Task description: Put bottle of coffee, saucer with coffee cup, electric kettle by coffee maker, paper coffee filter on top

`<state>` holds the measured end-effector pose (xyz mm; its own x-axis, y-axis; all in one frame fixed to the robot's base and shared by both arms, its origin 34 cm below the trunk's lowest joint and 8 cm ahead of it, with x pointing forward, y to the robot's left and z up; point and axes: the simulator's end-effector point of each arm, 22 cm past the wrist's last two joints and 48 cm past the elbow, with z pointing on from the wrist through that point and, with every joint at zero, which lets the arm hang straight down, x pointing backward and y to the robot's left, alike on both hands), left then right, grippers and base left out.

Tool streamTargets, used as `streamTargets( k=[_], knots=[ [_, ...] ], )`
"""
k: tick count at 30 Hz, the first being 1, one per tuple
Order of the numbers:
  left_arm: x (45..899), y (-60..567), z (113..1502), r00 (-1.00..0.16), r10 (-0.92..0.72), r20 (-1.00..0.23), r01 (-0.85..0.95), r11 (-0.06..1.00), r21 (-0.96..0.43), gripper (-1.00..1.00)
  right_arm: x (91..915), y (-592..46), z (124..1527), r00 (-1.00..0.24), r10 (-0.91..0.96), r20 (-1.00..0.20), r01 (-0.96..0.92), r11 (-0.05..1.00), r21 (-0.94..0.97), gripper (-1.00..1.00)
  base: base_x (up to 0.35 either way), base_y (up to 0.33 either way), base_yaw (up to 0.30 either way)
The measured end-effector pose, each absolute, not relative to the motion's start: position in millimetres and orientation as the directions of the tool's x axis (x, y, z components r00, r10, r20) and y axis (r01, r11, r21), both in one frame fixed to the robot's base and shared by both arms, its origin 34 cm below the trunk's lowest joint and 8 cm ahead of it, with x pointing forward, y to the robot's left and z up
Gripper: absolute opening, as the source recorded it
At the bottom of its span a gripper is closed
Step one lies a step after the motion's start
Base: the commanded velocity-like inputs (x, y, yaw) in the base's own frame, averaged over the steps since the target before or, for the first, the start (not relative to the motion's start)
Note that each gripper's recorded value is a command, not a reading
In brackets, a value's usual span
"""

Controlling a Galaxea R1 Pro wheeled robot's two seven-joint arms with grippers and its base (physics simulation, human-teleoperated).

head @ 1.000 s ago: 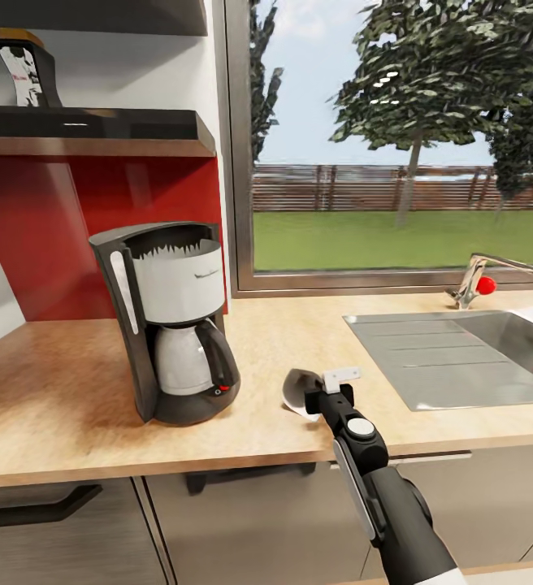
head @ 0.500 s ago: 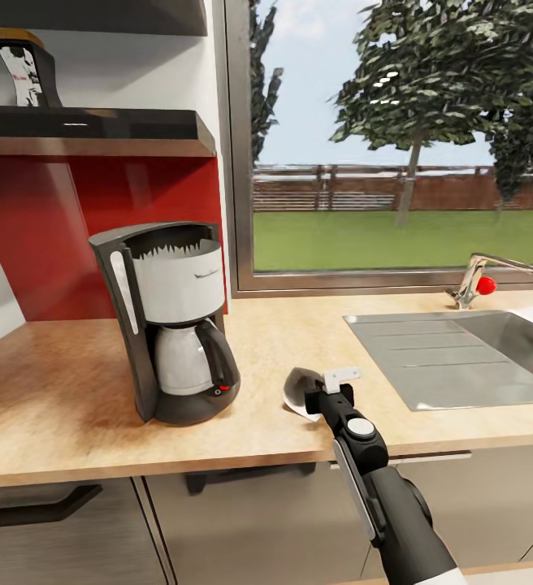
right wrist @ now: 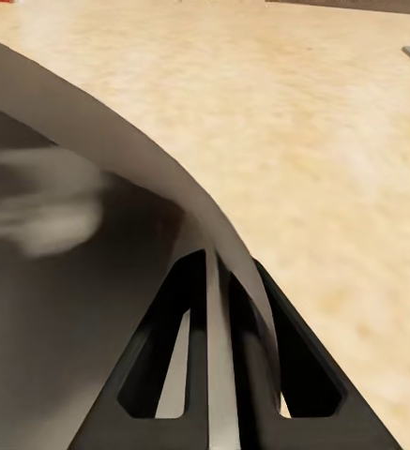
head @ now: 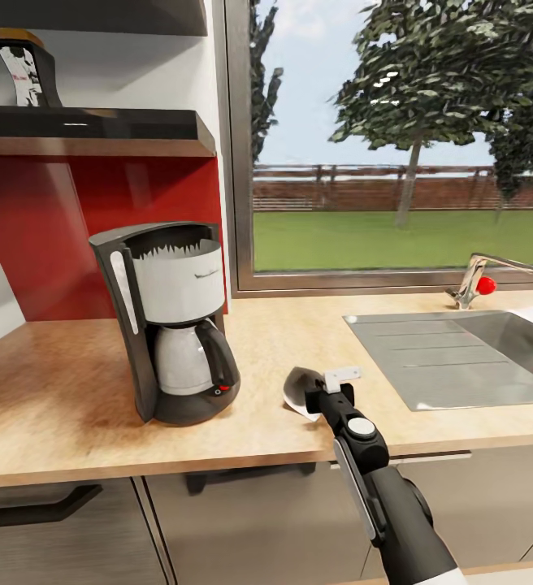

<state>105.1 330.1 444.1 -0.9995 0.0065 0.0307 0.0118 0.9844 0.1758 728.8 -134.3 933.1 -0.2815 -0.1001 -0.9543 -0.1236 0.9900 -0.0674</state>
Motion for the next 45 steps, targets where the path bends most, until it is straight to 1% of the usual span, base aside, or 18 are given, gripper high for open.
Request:
streamTargets(
  k=[9, 17, 20, 25, 34, 45],
  knots=[
    [105, 330, 444, -1.0, 0.007, 0.03, 0.012, 0.985, 0.175, 1.0, 731, -136, 970, -0.231, -0.087, -0.969, -0.113, 0.992, -0.062, -1.0, 0.0, 0.0, 0.0],
    [105, 331, 444, -1.0, 0.008, 0.031, 0.013, 0.985, 0.174, 1.0, 762, -140, 1049, -0.193, -0.111, -0.975, -0.097, 0.991, -0.093, -1.0, 0.0, 0.0, 0.0],
    [106, 330, 444, -0.999, 0.021, 0.03, 0.026, 0.985, 0.171, 1.0, 774, -150, 1085, -0.233, -0.126, -0.964, -0.078, 0.991, -0.111, -1.0, 0.0, 0.0, 0.0],
    [106, 330, 444, -0.999, 0.023, 0.03, 0.028, 0.985, 0.17, 1.0, 777, -161, 1096, -0.246, -0.106, -0.963, -0.057, 0.994, -0.095, -1.0, 0.0, 0.0, 0.0],
    [106, 330, 444, -0.999, 0.022, 0.03, 0.027, 0.985, 0.17, 1.0, 781, -163, 1124, -0.206, -0.099, -0.973, -0.049, 0.995, -0.09, -1.0, 0.0, 0.0, 0.0],
    [107, 330, 461, -0.999, 0.021, 0.03, 0.026, 0.985, 0.17, 1.0, 782, -166, 1144, -0.201, -0.094, -0.975, -0.043, 0.995, -0.087, -1.0, 0.0, 0.0, 0.0]
  ],
)
